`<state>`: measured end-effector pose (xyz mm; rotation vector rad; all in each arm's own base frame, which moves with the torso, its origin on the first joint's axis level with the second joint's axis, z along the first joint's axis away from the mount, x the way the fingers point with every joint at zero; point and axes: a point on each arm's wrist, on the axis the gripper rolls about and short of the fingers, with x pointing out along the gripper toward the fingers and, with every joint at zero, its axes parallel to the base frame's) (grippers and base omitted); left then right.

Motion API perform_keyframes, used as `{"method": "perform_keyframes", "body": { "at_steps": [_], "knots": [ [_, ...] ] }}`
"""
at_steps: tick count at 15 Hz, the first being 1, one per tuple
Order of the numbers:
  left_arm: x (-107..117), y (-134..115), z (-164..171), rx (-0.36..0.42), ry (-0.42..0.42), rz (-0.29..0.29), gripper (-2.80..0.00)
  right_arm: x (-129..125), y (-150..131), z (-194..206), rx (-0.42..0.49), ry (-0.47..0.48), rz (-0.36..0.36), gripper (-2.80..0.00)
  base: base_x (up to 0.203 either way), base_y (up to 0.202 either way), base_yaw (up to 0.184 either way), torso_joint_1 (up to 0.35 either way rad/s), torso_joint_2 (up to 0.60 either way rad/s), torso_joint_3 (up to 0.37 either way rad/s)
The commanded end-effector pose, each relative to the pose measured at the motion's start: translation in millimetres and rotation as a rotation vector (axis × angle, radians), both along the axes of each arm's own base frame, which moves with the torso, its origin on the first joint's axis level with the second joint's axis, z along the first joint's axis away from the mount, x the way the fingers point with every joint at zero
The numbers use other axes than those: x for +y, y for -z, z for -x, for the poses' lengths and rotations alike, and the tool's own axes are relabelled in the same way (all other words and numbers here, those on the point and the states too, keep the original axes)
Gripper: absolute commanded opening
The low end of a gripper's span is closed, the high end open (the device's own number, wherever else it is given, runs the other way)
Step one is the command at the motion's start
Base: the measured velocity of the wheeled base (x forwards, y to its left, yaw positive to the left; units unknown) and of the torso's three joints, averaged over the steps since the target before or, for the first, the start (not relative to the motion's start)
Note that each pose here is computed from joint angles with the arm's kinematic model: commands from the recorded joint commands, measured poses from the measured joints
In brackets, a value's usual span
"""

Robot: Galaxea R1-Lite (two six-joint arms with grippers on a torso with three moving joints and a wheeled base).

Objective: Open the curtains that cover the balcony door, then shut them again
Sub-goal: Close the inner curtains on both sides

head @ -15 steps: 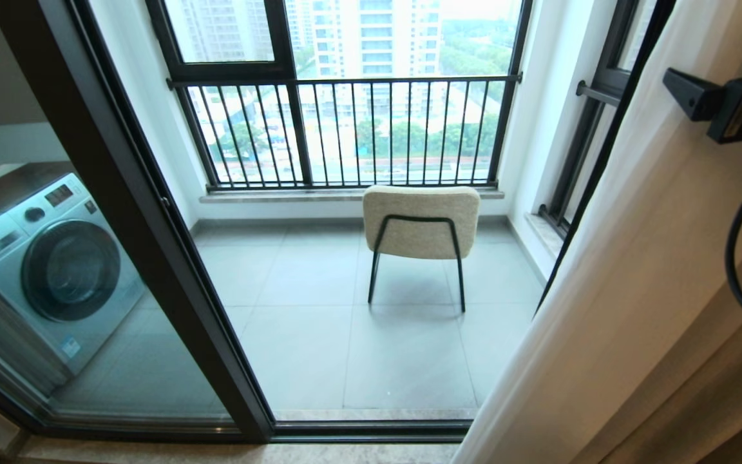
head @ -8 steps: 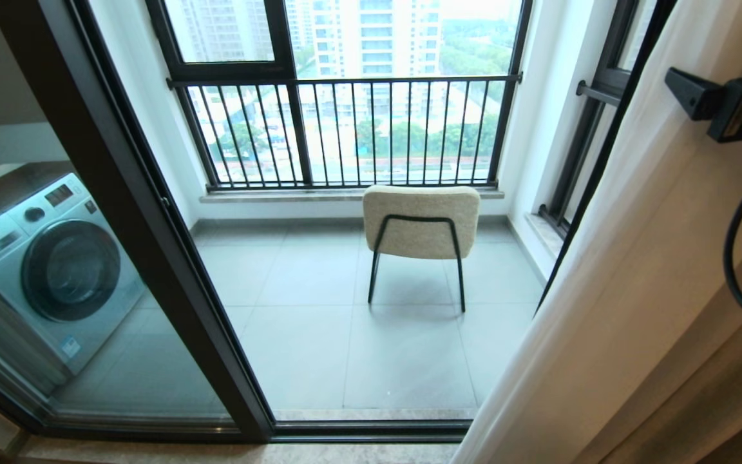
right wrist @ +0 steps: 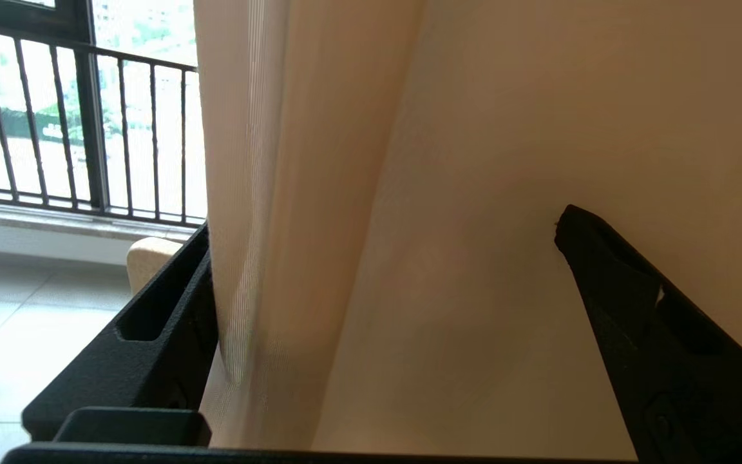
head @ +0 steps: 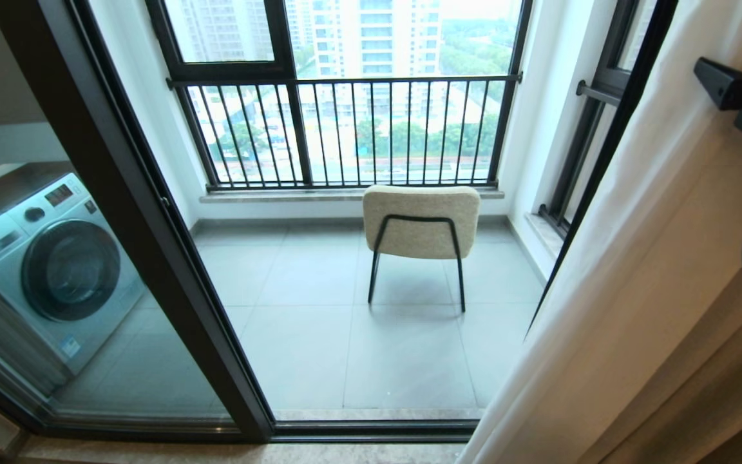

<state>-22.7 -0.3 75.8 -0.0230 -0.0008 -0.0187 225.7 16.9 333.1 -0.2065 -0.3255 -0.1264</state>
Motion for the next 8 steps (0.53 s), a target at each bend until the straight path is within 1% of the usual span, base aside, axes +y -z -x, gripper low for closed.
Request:
{"method": "perform_keyframes", "body": {
  "at_steps": [1, 4, 8],
  "knots": [
    [0.0, 0.0, 0.0, 0.000, 0.000, 0.000, -2.80, -0.7, 0.9, -12.3, 0.004, 0.008, 0.002, 0.00, 0.000, 0.000, 0.000, 0.000, 0.00, 0.000],
    [0.0, 0.0, 0.0, 0.000, 0.000, 0.000, -2.80, 0.5, -1.9, -31.7, 0.002, 0.009, 0.002, 0.00, 0.000, 0.000, 0.000, 0.000, 0.00, 0.000],
    [0.0, 0.0, 0.0, 0.000, 0.000, 0.000, -2.80, 0.7, 2.0, -48.9, 0.018, 0.014, 0.003, 0.00, 0.000, 0.000, 0.000, 0.000, 0.00, 0.000]
  ]
}}
